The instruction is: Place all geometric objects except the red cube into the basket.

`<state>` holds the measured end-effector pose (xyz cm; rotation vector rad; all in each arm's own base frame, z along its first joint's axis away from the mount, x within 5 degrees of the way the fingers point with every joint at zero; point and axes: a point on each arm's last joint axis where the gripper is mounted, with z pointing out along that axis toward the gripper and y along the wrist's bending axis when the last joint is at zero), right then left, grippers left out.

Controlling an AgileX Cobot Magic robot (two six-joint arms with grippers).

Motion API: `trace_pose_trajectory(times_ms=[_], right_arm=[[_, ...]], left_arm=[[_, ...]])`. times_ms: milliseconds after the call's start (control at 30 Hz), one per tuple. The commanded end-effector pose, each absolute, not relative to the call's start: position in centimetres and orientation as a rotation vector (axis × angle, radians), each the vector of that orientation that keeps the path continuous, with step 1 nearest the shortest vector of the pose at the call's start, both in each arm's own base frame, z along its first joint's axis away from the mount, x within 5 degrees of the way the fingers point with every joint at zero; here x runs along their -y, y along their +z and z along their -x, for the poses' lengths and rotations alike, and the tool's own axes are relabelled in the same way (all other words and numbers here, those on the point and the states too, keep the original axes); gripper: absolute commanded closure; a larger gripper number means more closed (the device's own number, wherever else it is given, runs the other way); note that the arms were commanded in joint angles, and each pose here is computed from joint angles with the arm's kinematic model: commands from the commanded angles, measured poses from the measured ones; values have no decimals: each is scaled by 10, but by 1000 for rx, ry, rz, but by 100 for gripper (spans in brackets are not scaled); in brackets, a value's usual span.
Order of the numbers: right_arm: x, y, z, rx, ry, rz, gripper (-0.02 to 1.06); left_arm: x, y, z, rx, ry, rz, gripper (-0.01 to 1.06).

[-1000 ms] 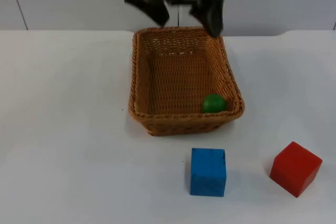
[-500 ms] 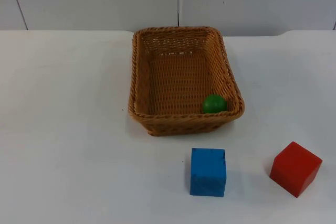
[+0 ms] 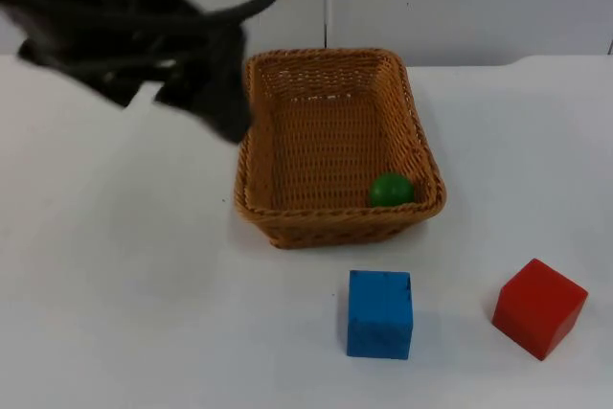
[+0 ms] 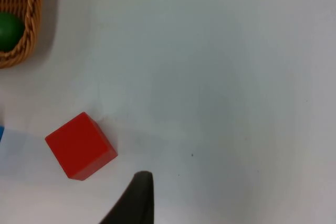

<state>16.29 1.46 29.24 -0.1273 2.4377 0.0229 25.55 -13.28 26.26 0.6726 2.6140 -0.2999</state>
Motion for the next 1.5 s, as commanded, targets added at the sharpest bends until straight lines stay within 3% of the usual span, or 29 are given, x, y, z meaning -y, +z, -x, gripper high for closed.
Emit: trace_pose_trajectory(times_ms=[0, 367, 567, 733, 800, 967, 1133, 1367, 1467], right_arm=[[-13, 294, -163, -2427, 12, 135, -1], [-13, 295, -163, -2425, 12, 135, -1], [-14, 294, -163, -2427, 16, 133, -1], [-14, 294, -163, -2427, 21, 131, -1], [-14, 294, -163, -2427, 21, 131, -1], [-19, 294, -162, -2437, 99, 125, -1], [-35, 294, -157, -2445, 285, 275, -1], [-42, 286, -159, -2518, 352, 341, 2], [-63, 274, -165, -2586, 410, 431, 4]], left_arm=[[108, 260, -247, -2616, -286, -555, 14], [36, 263, -226, -2637, -217, -162, 14], [15, 265, -209, -2611, -185, -43, 14], [11, 273, -200, -2561, -167, -34, 0], [11, 274, -198, -2558, -167, -35, 0], [10, 274, -197, -2570, -151, -48, 0], [10, 274, -197, -2570, -146, -51, 0], [10, 274, -198, -2556, -143, -57, 0], [10, 274, -198, -2554, -145, -56, 0]])
